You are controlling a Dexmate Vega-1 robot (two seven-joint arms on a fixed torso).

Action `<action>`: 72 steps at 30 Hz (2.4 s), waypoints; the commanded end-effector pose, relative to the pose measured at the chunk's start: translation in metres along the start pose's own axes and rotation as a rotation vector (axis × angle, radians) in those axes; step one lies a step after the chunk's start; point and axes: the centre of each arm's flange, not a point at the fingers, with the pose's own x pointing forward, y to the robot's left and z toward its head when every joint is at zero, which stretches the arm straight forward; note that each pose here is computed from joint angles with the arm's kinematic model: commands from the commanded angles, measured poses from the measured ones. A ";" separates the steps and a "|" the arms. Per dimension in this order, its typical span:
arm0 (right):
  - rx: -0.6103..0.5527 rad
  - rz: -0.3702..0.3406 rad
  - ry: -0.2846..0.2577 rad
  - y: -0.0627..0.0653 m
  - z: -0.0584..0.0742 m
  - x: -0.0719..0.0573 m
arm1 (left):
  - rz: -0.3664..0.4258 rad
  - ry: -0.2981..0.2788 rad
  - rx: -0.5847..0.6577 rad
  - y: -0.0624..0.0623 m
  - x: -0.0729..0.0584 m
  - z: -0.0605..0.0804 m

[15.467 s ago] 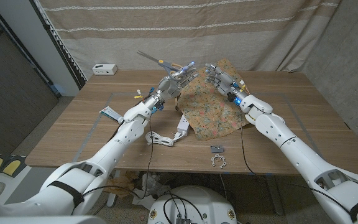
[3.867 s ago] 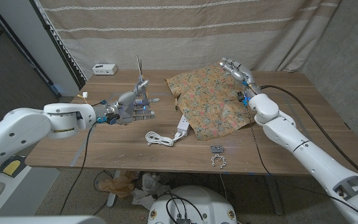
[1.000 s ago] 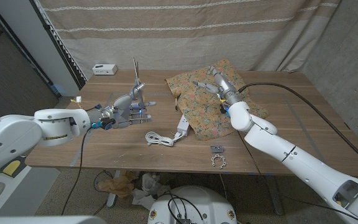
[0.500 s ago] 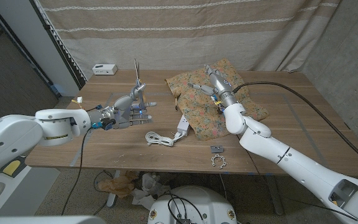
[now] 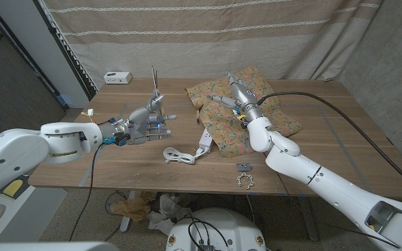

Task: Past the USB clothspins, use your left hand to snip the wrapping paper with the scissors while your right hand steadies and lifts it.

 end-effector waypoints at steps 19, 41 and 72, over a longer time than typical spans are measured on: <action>-0.132 -0.014 -0.044 0.022 0.026 -0.002 | 0.022 0.003 0.002 -0.002 -0.003 0.000; -0.229 0.055 -0.014 0.048 0.047 0.001 | 0.012 0.004 0.024 0.000 -0.002 0.000; -0.352 0.231 0.089 0.074 0.045 0.016 | 0.020 -0.001 0.021 0.000 -0.002 -0.001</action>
